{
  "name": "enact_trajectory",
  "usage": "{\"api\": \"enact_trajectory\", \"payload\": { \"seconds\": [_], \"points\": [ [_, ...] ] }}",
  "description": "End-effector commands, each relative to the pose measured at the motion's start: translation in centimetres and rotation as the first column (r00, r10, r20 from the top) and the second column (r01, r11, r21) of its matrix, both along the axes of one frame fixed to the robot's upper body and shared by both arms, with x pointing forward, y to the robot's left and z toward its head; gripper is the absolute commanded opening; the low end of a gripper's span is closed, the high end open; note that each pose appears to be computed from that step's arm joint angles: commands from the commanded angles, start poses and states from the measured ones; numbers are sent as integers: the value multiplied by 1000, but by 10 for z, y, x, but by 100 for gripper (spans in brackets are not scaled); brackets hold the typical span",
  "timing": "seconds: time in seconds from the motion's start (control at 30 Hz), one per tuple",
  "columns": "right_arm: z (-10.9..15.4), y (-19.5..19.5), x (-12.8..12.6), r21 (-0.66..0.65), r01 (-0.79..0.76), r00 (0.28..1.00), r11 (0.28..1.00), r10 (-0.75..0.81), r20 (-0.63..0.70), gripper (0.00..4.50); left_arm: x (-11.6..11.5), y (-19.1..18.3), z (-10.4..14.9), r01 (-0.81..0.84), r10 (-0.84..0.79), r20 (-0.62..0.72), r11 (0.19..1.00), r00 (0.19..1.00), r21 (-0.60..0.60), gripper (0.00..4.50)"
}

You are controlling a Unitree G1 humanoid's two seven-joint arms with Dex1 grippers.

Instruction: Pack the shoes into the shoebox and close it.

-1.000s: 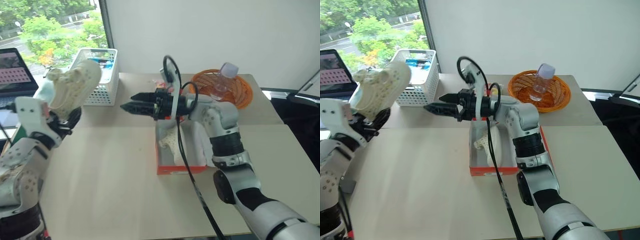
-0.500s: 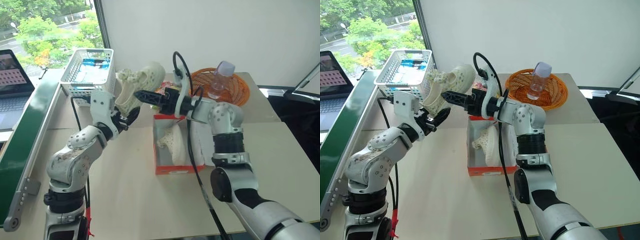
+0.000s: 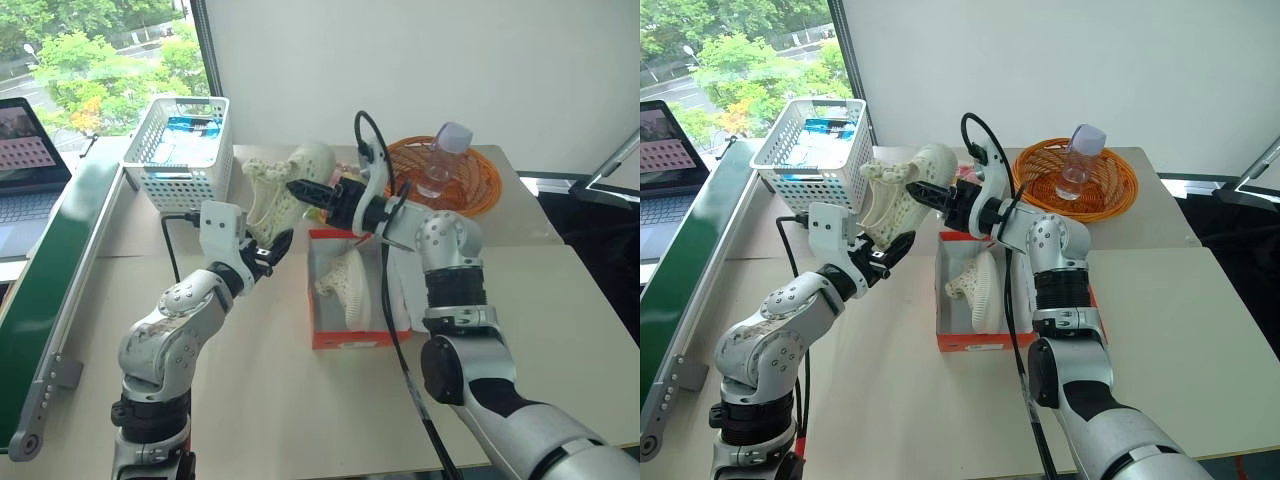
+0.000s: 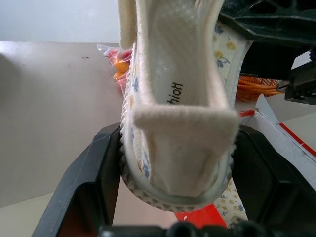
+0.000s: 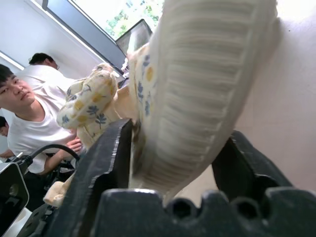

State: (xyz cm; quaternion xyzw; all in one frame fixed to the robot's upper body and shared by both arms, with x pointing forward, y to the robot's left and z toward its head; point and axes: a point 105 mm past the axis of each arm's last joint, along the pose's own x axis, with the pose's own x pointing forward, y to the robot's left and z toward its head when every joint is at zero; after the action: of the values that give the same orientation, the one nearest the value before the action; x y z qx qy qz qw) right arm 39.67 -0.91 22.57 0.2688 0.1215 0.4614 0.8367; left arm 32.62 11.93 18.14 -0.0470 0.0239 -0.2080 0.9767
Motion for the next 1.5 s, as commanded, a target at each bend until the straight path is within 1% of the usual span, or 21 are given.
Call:
{"api": "enact_trajectory", "payload": {
  "seconds": [0.03,0.1,0.13,0.2,0.23,0.27,0.37,0.43,0.5,0.6,0.67,0.7,0.77,0.8,0.87,0.9,1.0,1.1,1.17,1.33,1.5],
  "points": [
    [36,3,0,60,-4,994,998,-2,106,116,-11,-6,12,51,-50,37,999,998,-15,281],
    [37,3,1,56,1,994,998,-7,109,64,-12,0,12,41,-41,33,999,999,-8,281],
    [37,2,1,53,4,994,999,-9,111,56,-12,3,12,36,-36,31,999,999,-6,281],
    [39,0,3,46,16,992,999,-22,121,48,-16,12,15,47,-46,28,998,999,-29,371],
    [40,-1,4,43,22,992,999,-27,127,47,-18,18,16,43,-43,30,999,999,-7,402],
    [42,-3,5,40,27,990,999,-32,135,46,-20,22,17,47,-47,30,999,998,10,447],
    [53,-11,7,29,39,985,999,-43,170,45,-27,35,17,65,-66,12,997,998,38,450],
    [70,-21,10,19,52,979,998,-55,198,44,-31,50,13,48,-48,-12,997,999,63,450],
    [80,-27,9,-24,44,977,999,-38,208,44,-31,63,8,14,-11,-31,996,999,92,450],
    [82,-30,2,-104,-19,983,994,37,180,44,-31,73,1,-11,18,-55,993,998,115,450],
    [80,-35,-5,-144,-75,982,987,98,159,44,-31,72,-3,-5,14,-67,991,998,132,450],
    [80,-38,-10,-135,-117,980,984,137,147,44,-31,71,-5,-3,13,-71,991,997,136,450],
    [81,-47,-17,-36,-214,974,976,216,72,44,-31,68,-10,6,6,-81,990,997,141,450],
    [76,-52,-17,-18,-229,973,973,230,37,44,-31,66,-13,11,1,-84,989,996,146,450],
    [55,-58,-16,-29,-256,966,966,255,-40,44,-31,63,-16,14,-1,-87,988,996,154,450],
    [49,-58,-17,-32,-270,962,962,268,-61,44,-31,63,-16,14,-1,-85,988,996,155,450],
    [17,-62,-17,-75,-298,949,952,287,-127,44,-31,63,-17,9,5,-83,987,997,162,450],
    [-3,-66,-21,-19,-344,924,939,335,-186,44,-33,65,-19,1,14,-87,985,996,173,450],
    [-17,-68,-20,-29,-353,917,935,340,-207,44,-34,66,-19,-3,20,-87,984,996,181,450],
    [-47,-70,-16,-82,-358,908,930,326,-264,44,-38,69,-17,-26,41,-78,982,996,185,450],
    [-68,-68,-9,-243,-355,922,903,294,-253,44,-43,70,-18,-42,60,-79,978,995,206,450]
  ]
}}
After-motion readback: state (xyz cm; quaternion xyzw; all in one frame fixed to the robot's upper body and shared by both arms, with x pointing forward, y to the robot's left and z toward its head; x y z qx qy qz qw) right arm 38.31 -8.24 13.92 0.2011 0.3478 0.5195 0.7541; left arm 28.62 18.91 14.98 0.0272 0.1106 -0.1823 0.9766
